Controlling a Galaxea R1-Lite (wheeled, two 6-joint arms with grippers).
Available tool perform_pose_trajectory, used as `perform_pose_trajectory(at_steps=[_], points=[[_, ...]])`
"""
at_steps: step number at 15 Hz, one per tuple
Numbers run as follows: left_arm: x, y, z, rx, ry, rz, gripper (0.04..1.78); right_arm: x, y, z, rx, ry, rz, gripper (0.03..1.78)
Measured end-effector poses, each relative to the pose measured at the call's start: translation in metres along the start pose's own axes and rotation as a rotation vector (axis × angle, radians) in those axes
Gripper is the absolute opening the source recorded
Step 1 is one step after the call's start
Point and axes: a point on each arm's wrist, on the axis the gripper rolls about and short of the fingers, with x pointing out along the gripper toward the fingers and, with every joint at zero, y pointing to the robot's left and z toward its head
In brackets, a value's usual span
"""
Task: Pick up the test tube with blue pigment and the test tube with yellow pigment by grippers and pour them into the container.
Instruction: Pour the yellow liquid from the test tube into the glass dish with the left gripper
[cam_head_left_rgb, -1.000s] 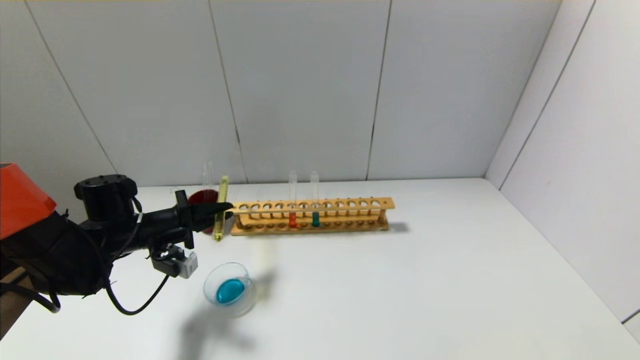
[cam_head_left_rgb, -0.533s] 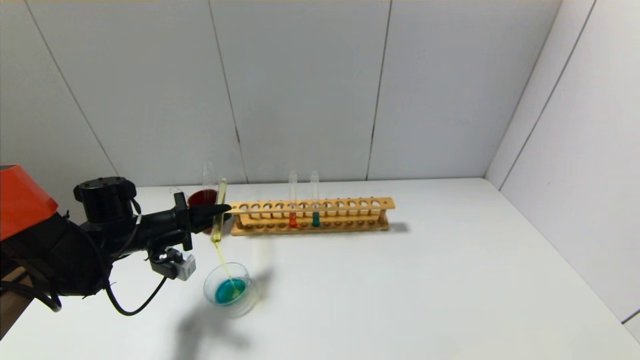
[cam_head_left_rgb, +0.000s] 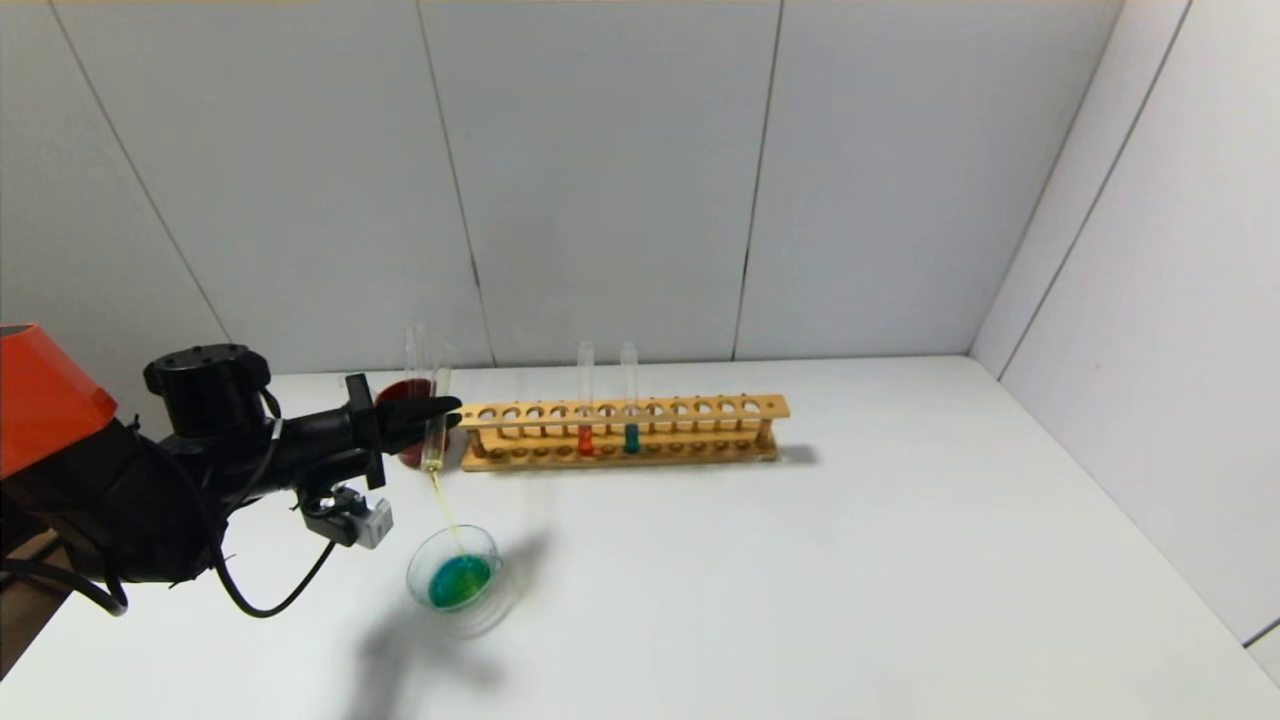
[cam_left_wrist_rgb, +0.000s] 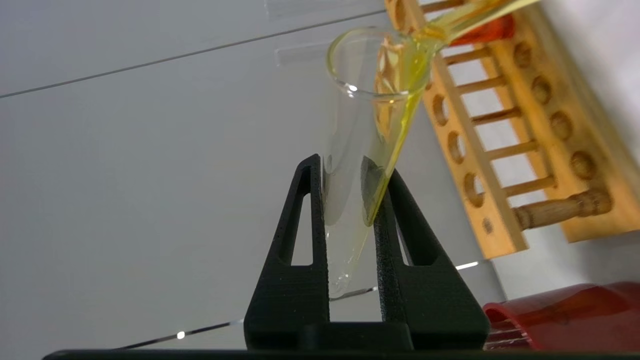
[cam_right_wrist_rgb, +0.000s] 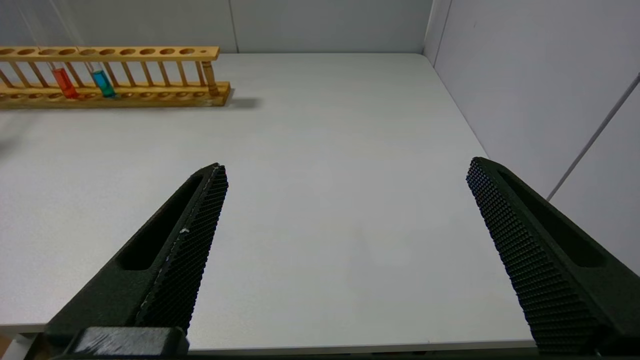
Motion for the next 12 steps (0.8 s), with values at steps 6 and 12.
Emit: perform_pose_trajectory(at_steps=[6,12], points=[[0.003,0.001,-0.005,0.032,-0.016,0.017,0.31,0.0,0.0,0.0,-0.001,0.0,0.0,1.75],[0.002,0.009,-0.014,0.099,0.004,0.046,0.31,0.0,0.0,0.0,0.0,0.0,0.0,1.75]])
